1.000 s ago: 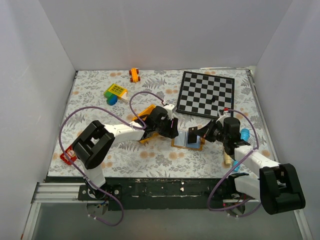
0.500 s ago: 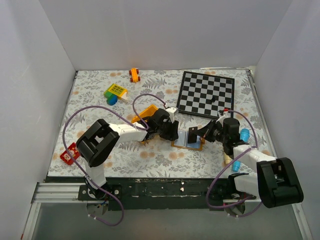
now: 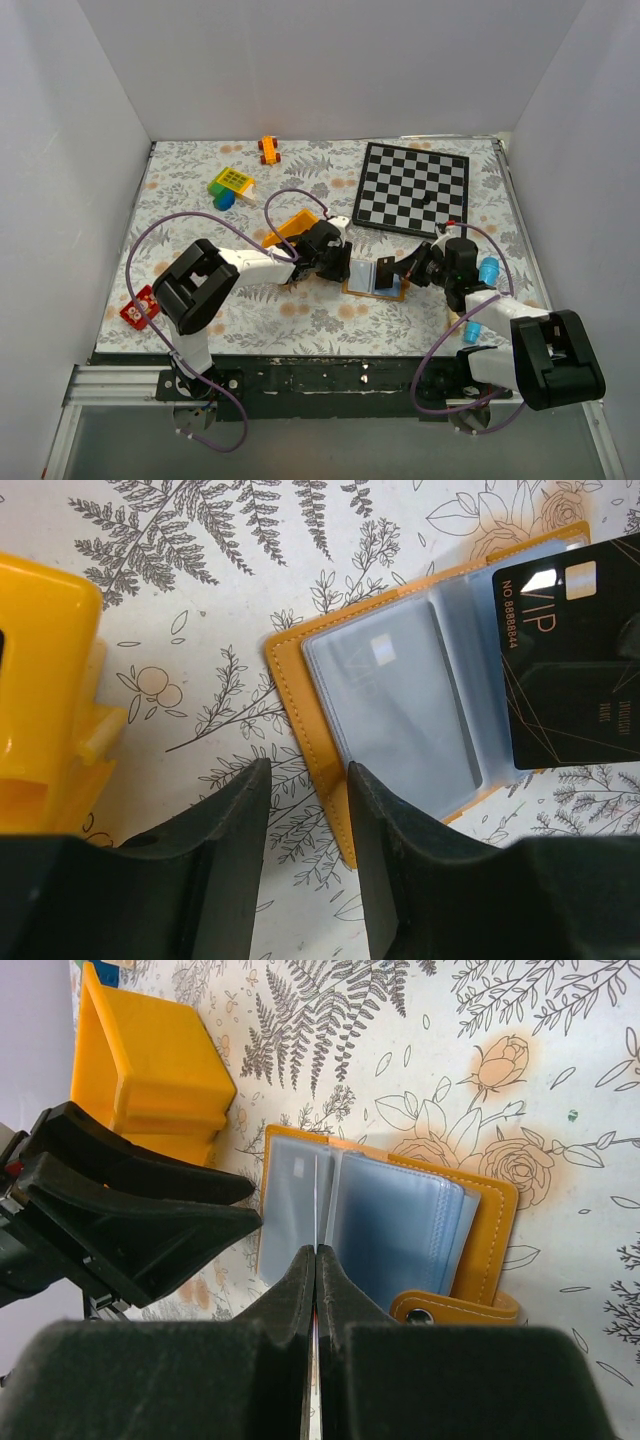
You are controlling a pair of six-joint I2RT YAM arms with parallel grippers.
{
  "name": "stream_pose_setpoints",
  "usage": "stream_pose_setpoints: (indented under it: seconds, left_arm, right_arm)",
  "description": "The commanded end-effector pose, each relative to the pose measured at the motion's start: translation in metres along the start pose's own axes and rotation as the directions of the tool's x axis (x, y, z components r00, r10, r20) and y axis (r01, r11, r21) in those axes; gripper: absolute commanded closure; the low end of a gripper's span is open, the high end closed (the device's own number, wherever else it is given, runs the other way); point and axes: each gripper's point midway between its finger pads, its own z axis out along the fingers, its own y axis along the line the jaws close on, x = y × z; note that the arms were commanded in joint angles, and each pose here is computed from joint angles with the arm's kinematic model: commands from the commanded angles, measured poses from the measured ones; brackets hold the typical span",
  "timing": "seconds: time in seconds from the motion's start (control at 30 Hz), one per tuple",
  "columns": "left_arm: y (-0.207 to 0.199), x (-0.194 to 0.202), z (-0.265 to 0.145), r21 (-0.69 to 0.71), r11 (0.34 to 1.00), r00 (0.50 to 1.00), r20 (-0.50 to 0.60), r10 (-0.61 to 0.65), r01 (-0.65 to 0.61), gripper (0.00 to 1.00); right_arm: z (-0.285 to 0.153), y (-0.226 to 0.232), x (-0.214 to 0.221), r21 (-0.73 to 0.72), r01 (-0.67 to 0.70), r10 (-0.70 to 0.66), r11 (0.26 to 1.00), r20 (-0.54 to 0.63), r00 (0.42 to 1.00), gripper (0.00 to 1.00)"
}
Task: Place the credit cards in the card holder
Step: Insert the credit card into the card slot.
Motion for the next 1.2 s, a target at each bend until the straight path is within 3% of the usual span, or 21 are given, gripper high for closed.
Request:
stream_pose_setpoints:
  seconds: [0.0, 0.5, 0.83, 1.17]
  left_arm:
    - [0.011, -0.002, -0.007, -0.081, 0.997, 1.000, 0.009, -0.020, 0.021, 0.64]
    - [0.006, 0.004, 0.005, -0.066, 0.998, 0.999, -0.030, -0.019, 0.017, 0.76]
    - [-0.006, 0.014, 0.010, -0.028, 0.999, 0.998, -0.062, -0.018, 0.016, 0.78]
    - [-0.003, 0.021, 0.014, -0.040, 0.999, 0.996, -0.082, -0.019, 0.016, 0.87]
  right_arm:
    - [-0.002, 0.006, -0.009, -0.026, 0.033, -0.032, 0.999, 0.039, 0.999, 0.99]
    - [-0.003, 0.001, -0.004, -0.011, 0.042, -0.041, 0.999, 0.025, 0.999, 0.99]
    - [-0.001, 0.000, -0.001, -0.023, 0.016, -0.015, 1.000, 0.016, 1.000, 0.99]
    - [-0.001, -0.001, 0.001, -0.030, 0.013, -0.012, 0.999, 0.017, 1.000, 0.99]
